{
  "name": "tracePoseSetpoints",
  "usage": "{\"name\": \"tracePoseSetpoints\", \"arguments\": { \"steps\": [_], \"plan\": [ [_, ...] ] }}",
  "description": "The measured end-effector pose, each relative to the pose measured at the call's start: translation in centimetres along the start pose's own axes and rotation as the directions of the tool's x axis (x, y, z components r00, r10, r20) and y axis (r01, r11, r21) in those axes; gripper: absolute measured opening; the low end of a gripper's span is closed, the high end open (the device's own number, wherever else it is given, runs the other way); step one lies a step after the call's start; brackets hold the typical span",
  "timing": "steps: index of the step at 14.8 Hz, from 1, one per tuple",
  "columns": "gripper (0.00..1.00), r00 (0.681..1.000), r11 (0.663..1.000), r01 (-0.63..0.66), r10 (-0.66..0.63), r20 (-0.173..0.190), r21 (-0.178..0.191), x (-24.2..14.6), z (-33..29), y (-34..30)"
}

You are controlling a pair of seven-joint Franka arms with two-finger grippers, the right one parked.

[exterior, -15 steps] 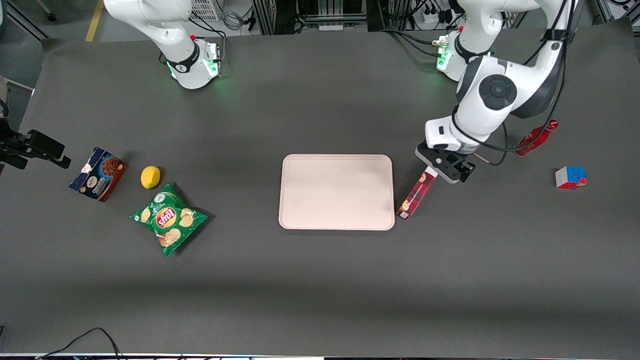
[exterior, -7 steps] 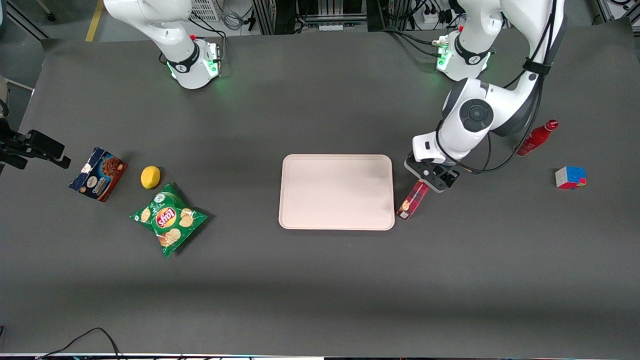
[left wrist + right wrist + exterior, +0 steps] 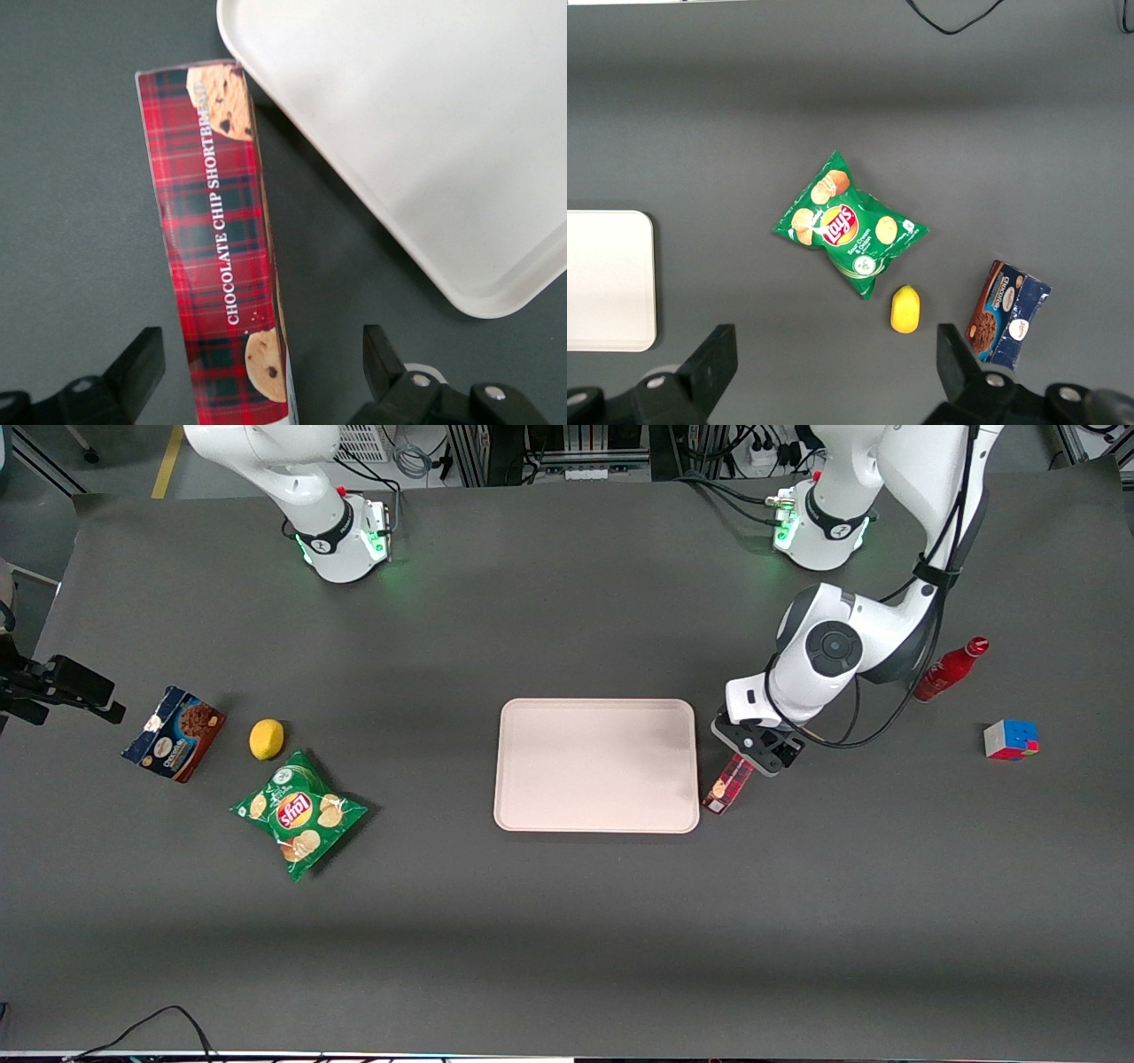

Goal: Place red cookie box on tray

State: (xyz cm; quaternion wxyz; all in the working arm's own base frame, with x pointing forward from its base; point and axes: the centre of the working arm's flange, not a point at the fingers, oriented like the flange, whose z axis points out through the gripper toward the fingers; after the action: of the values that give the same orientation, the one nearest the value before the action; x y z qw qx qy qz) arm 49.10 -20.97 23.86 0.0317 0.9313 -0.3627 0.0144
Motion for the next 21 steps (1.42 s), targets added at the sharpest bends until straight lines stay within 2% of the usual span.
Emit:
{"name": "tracePoseSetpoints", "arguments": {
  "steps": [3,5,9,13,18,21],
  "plan": [
    [1.0,1.0,1.0,-0.019,0.018,0.016,0.014,-0.3,0.7,-0.6],
    [1.0,1.0,1.0,-0.016,0.016,0.013,0.021,-0.5,1.1,-1.1],
    [1.0,1.0,1.0,-0.015,0.015,0.015,0.015,-0.7,2.3,-1.2],
    [0.93,1.0,1.0,-0.013,0.013,-0.007,0.011,-0.6,3.7,-1.2],
    [0.4,1.0,1.0,-0.015,0.015,-0.013,0.012,-0.5,3.8,-1.2],
    [0.39,1.0,1.0,-0.015,0.015,-0.024,0.02,0.1,3.1,-1.5]
  ]
}}
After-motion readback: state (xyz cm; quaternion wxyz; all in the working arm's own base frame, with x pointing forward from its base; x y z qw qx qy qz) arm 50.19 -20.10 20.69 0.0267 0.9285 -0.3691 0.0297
